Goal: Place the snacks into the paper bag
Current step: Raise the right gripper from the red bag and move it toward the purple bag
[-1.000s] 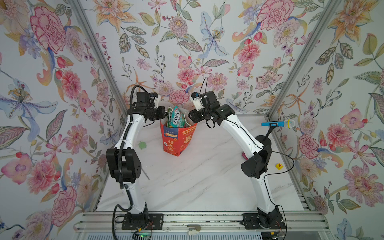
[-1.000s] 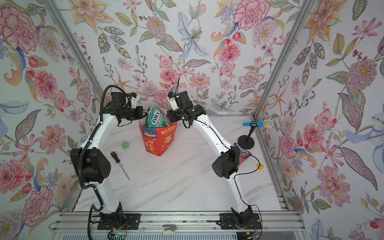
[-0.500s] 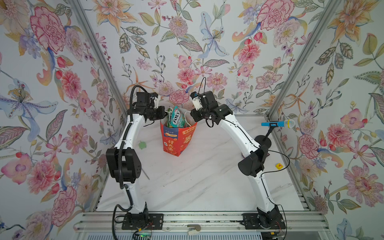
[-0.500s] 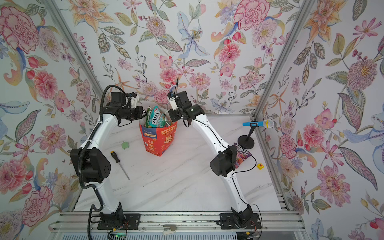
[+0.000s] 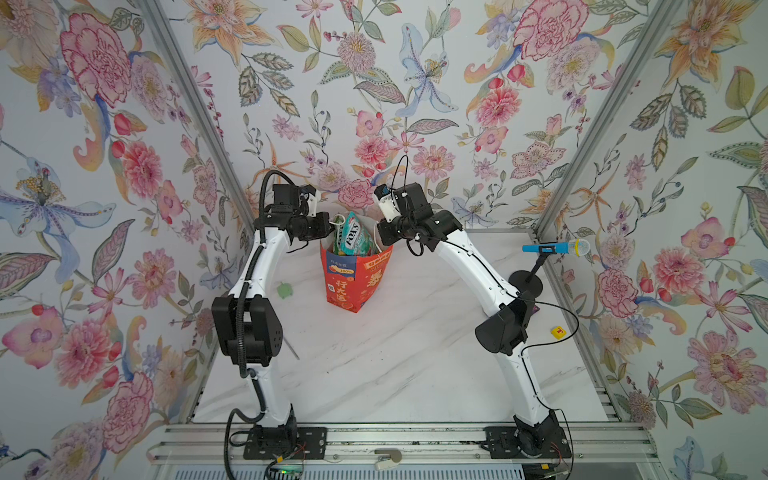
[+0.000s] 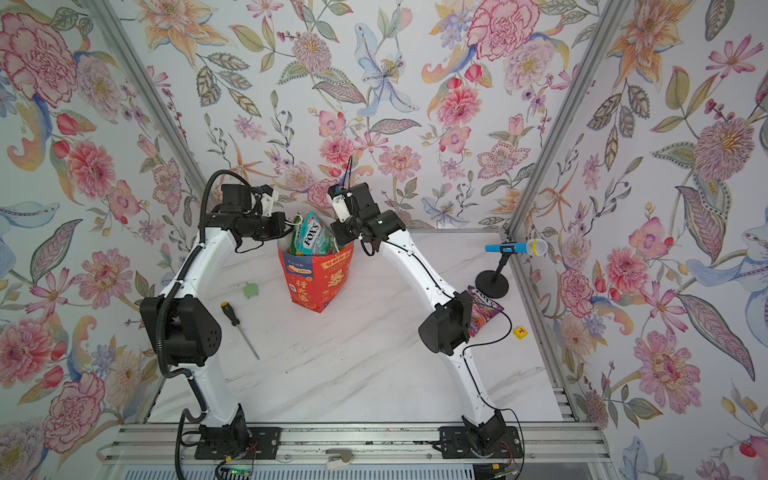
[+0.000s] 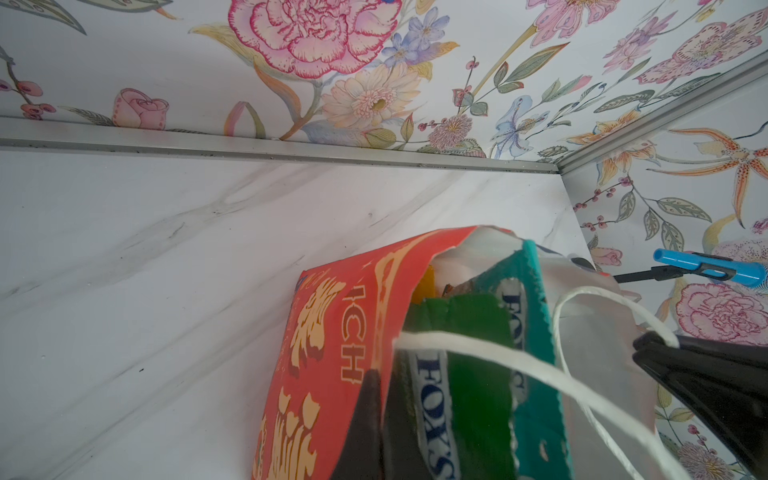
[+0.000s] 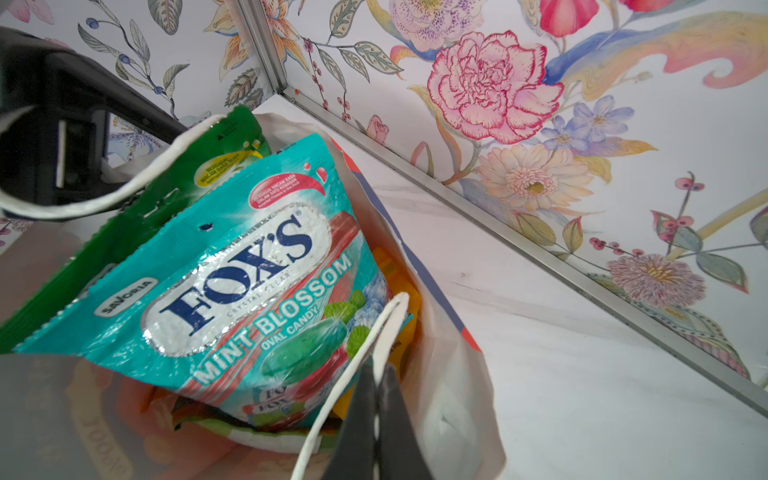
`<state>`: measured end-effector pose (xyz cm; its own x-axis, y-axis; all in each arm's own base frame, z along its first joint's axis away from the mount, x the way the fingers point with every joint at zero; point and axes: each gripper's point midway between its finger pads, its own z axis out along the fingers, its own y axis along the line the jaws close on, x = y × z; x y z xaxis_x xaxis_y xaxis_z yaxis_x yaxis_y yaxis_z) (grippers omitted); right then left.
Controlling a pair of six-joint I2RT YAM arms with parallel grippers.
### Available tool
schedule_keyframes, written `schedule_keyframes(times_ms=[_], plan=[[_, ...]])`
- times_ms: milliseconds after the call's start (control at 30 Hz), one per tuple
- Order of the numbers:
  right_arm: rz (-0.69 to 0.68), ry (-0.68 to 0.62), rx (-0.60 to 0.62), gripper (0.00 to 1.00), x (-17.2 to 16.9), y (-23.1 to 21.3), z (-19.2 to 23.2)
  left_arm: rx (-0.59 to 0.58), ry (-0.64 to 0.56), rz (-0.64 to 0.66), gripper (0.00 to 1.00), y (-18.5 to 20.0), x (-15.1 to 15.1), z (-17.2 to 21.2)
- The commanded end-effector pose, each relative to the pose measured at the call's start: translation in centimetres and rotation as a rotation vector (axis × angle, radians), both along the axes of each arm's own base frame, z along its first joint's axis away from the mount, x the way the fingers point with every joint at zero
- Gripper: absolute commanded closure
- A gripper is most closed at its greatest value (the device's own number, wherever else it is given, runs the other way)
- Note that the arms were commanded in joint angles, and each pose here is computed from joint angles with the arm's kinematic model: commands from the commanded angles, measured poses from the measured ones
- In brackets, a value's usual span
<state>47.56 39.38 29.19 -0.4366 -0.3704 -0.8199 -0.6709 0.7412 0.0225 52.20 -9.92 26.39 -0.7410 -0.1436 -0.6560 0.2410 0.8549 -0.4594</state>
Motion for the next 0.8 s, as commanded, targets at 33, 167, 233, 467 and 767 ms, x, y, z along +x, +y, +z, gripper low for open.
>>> schedule_keyframes(times_ms=[33,167,233,467,767], plan=[[-0.007,-0.035,0.059,0.97,-2.1,-1.0,4.3,-0.026,-0.083,-0.016,1.0,0.2,0.7,2.3],[0.007,-0.012,0.08,0.93,-3.5,-1.5,4.5,-0.032,-0.085,-0.016,1.0,0.2,0.6,2.3],[0.008,-0.007,0.091,0.9,-4.1,-1.8,4.6,-0.031,-0.086,-0.017,1.0,0.2,0.6,2.3],[-0.035,0.01,0.101,0.86,-5.1,-4.1,3.9,-0.032,-0.086,-0.012,1.0,0.4,0.6,2.3],[-0.08,0.082,0.126,0.77,-7.1,-6.2,0.9,-0.034,-0.09,-0.012,1.0,0.4,0.5,2.5]])
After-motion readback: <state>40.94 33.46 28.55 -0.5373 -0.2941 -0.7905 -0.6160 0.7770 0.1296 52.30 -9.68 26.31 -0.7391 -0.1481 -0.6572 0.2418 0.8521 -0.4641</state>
